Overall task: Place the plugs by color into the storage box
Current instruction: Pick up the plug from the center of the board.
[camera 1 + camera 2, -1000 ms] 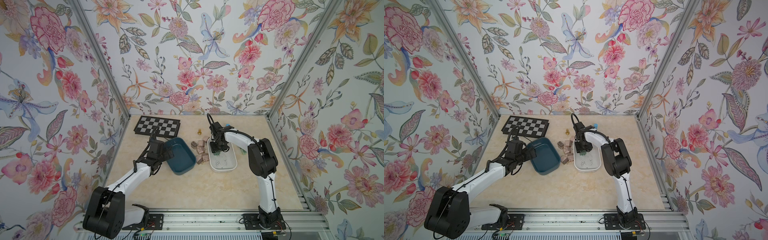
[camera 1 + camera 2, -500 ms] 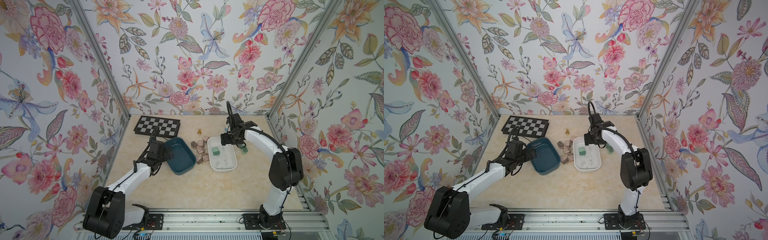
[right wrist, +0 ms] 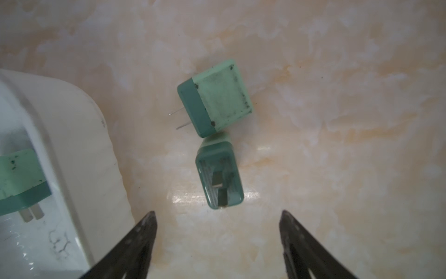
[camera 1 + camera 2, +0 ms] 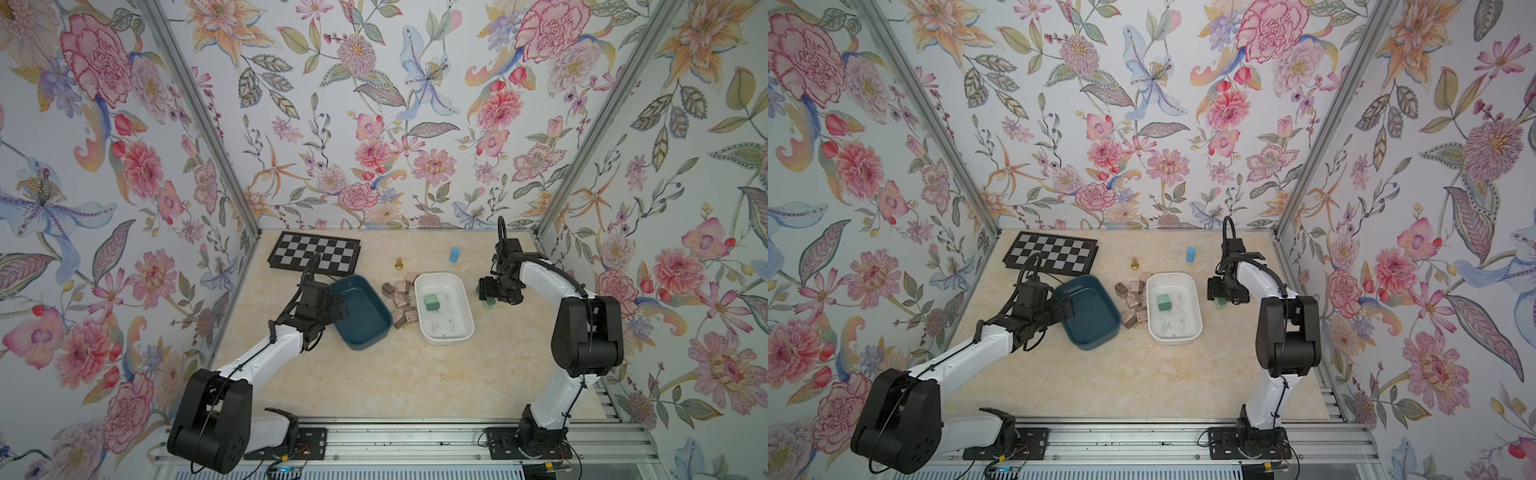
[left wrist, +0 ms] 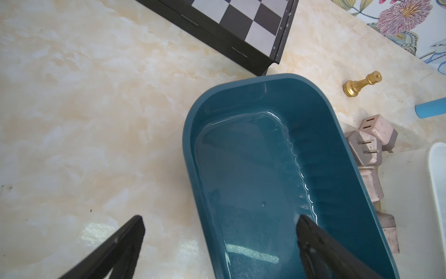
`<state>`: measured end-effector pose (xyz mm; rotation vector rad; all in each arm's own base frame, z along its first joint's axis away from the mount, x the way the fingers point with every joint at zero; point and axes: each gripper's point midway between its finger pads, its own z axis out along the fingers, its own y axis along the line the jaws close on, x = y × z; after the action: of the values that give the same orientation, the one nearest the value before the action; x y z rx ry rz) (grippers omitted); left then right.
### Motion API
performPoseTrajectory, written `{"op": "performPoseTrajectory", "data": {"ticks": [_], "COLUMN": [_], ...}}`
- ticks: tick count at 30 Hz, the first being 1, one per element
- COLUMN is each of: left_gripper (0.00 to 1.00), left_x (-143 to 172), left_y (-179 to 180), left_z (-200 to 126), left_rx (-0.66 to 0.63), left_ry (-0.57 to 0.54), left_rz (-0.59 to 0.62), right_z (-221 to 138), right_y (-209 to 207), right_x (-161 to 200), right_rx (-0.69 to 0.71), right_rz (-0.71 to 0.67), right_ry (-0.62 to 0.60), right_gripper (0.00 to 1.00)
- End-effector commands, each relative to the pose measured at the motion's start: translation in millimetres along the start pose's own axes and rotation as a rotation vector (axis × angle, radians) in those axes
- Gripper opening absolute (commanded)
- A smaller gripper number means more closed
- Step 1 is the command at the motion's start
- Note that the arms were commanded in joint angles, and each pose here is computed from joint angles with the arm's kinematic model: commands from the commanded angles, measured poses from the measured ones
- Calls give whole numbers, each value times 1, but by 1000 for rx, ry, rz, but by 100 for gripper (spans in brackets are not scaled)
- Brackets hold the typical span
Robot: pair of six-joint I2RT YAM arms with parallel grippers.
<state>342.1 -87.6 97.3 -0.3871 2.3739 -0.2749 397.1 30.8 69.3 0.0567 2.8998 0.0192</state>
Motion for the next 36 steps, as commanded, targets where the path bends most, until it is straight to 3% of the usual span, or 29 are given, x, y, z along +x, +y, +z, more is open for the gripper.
{"op": "performPoseTrajectory", "data": {"ticks": [1,14,21,26,32,36], "left_gripper": [99,99,99,99,100,99], "left_x": [0,2,1,0,0,0], "left_y": [-5,-5,-6,-7,-8,-9], "left_z": [1,3,3,4,4,3], "left_rx": [9,8,11,13,18,21], "left_ry": [1,6,4,4,4,4], "left_rz": [-11,-8,-8,-8,-6,-7], "right_z": [15,47,28,-8,-45,-48], "right_y": [0,-1,0,13,75,118], "right_x": [-1,-1,-5,-7,-5,-7], "right_rx": [-10,-4,10,1,-29,-78], "right_rz": [-17,-26,-37,-58,-168,-211], "right_ry": [16,60,12,-44,-89,-96], "right_gripper": [75,44,29,27,28,28]}}
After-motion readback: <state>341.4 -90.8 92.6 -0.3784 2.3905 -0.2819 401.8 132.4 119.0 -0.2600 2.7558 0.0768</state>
